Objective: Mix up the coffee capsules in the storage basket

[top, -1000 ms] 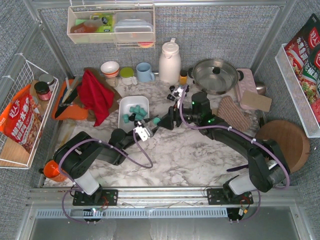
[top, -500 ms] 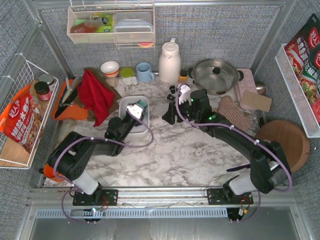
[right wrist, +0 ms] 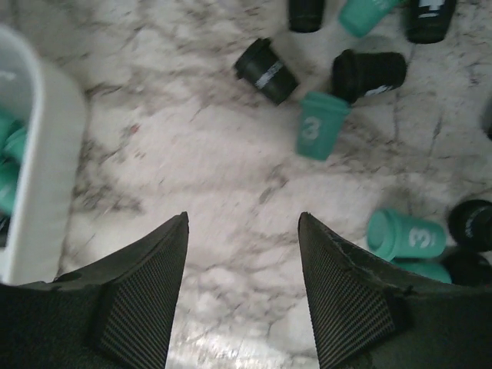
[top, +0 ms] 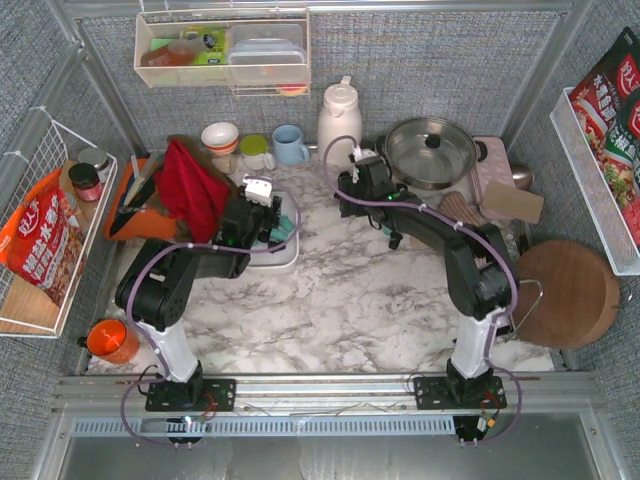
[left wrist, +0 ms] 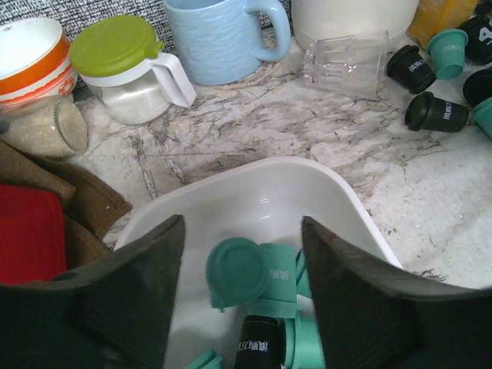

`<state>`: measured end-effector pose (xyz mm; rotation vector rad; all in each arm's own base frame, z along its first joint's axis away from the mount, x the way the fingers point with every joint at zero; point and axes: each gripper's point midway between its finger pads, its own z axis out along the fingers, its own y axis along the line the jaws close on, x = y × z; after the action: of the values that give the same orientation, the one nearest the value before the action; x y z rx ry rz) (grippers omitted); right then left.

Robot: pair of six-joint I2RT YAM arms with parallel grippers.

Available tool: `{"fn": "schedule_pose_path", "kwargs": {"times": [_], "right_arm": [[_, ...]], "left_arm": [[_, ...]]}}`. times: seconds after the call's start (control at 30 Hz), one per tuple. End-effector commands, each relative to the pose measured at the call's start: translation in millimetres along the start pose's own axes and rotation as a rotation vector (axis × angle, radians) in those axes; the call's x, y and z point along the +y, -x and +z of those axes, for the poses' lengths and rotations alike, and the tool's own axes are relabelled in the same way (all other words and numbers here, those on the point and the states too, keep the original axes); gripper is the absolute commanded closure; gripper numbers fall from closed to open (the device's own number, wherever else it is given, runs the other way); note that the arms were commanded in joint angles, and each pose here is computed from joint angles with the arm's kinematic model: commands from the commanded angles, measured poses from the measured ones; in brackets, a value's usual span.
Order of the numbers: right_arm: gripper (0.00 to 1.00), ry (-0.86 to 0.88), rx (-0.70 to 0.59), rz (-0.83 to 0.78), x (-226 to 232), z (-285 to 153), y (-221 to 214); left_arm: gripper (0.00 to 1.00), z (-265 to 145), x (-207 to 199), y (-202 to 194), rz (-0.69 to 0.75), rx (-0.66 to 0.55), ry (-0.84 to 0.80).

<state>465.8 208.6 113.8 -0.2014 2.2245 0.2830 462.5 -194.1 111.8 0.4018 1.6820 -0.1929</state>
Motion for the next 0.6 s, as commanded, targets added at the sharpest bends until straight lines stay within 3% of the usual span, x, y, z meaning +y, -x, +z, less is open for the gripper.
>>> {"fn": "schedule_pose_path", "kwargs": {"times": [0.0, 0.03, 0.07, 0.57], "right_arm": [[0.38, -0.121, 0.055, 0.046, -28.4, 27.5, -4.6], [0.39, -0.138, 0.052, 0.055, -33.7, 30.5, 0.6], [0.39, -0.151, 0.064, 0.06, -38.3, 36.7, -1.3], [0.46, -0.166, 0.115, 0.052, -63.3, 87.3, -12.9]], "left_arm": [[0.17, 0.6, 3.5, 5.3, -0.031, -0.009, 0.023], [0.05, -0.6, 3.5, 6.6, -0.032, -0.012, 0.023], [0.01, -2.1, 3.2, 7.9, -0.032, -0.015, 0.02], [0.01, -50.4, -16.0, 51.7, -0.096, -0.11, -0.108]]}}
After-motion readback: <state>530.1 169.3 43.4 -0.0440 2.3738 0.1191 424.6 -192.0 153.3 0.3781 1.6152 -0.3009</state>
